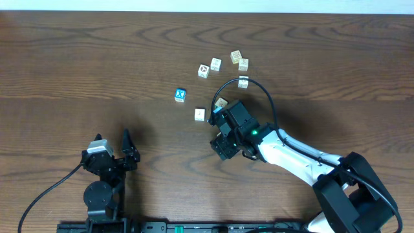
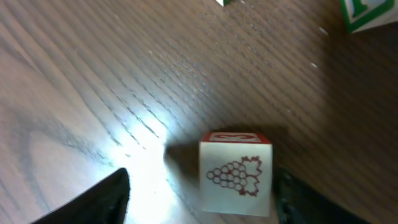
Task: Lift 4 blocks
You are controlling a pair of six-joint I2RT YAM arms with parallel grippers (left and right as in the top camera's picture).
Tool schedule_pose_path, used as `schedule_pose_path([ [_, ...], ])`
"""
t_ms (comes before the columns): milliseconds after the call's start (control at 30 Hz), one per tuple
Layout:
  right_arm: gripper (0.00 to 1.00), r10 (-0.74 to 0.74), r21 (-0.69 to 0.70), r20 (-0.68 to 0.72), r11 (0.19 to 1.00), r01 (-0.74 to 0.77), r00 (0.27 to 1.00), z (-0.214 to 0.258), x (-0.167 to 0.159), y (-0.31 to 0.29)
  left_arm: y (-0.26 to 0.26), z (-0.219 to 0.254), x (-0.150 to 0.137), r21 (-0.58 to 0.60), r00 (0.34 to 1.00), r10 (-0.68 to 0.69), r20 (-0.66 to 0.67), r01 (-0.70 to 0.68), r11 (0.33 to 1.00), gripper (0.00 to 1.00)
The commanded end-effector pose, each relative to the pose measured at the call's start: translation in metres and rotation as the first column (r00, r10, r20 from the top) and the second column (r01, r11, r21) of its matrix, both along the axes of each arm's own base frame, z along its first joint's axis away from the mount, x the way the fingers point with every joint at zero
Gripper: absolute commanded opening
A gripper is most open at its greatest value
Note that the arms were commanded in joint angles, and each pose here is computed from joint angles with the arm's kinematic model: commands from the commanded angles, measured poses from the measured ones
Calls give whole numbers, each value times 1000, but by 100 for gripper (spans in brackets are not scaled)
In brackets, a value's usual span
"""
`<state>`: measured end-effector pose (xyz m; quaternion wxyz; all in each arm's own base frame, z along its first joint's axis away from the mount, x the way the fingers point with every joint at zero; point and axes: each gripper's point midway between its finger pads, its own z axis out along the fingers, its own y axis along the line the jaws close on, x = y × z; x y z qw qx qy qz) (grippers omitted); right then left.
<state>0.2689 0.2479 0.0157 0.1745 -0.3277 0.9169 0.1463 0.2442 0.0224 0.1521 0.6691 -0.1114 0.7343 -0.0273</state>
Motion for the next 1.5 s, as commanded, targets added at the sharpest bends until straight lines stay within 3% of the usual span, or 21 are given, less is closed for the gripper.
schedule_pose_path([
  [0, 65, -16, -25, 40, 1000, 17, 999, 3, 9, 0, 3, -17, -2, 3, 998, 20, -59, -20, 1000, 75],
  [333, 43, -113, -62, 70, 991, 118, 991, 2, 19, -11, 3, -17, -2, 3, 998, 20, -59, -20, 1000, 75],
  [533, 36, -160, -71, 84, 984, 166, 984, 3, 23, -15, 3, -17, -2, 3, 998, 20, -59, -20, 1000, 74],
  [767, 43, -148, -51, 80, 987, 152, 986, 4, 22, -10, 3, -17, -2, 3, 998, 20, -59, -20, 1000, 74],
  [1467, 43, -143, -40, 99, 988, 148, 985, 5, 27, -7, 3, -17, -2, 3, 998, 20, -59, -20, 1000, 75],
])
